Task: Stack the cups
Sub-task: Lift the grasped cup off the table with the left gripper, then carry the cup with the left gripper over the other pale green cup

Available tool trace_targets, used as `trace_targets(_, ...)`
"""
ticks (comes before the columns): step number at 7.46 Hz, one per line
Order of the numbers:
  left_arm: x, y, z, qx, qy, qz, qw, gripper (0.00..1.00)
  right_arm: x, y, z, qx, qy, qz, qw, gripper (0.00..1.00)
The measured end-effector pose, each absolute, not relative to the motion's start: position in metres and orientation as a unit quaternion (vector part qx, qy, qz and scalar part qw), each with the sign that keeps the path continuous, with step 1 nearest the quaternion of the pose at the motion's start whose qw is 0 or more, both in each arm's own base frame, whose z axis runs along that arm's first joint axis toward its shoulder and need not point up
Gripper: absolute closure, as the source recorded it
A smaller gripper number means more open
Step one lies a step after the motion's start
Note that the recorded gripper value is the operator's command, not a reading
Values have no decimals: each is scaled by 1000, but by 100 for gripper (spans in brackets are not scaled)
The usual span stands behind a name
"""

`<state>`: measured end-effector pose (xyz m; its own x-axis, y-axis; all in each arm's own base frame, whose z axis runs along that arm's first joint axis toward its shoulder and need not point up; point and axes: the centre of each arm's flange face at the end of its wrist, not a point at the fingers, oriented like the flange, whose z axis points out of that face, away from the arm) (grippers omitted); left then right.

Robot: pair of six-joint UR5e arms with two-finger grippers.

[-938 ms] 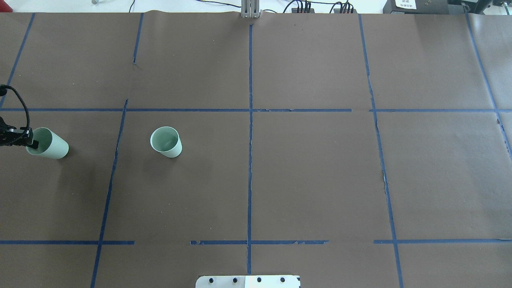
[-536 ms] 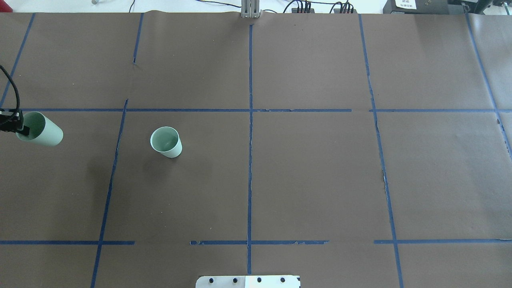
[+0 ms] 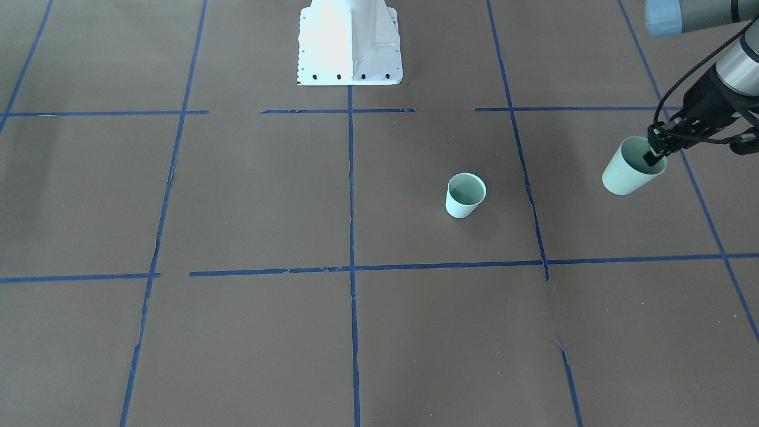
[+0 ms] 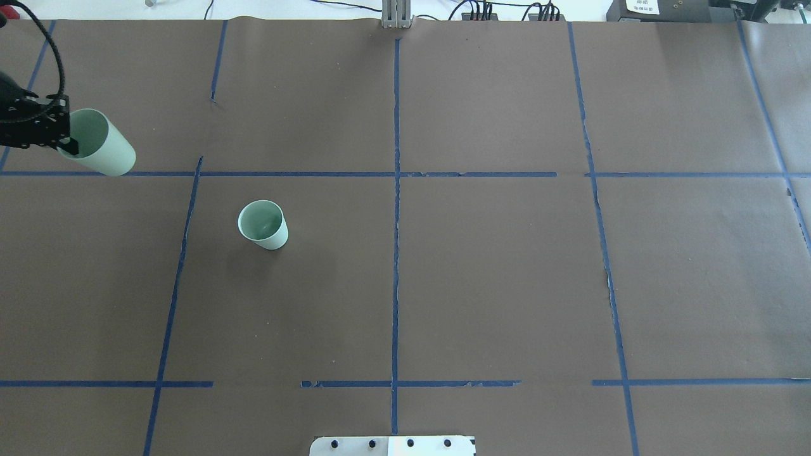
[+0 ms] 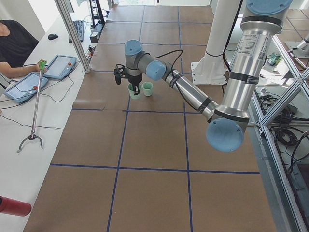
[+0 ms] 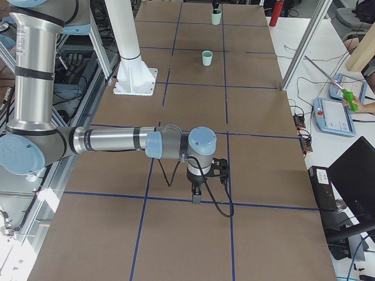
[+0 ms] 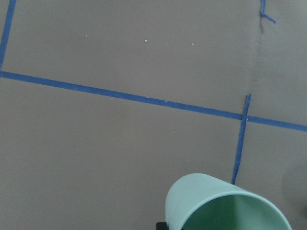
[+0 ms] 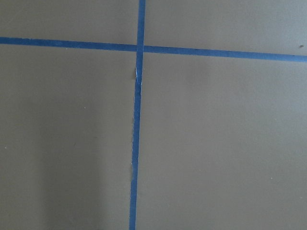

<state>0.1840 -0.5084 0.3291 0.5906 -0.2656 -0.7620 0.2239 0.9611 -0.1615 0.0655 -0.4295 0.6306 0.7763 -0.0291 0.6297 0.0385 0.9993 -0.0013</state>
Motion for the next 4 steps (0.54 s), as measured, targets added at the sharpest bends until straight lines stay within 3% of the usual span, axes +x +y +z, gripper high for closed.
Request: trace_targets(4, 319, -493, 272, -76, 441, -144, 883, 100, 66, -430, 630, -7, -334, -18, 942, 0)
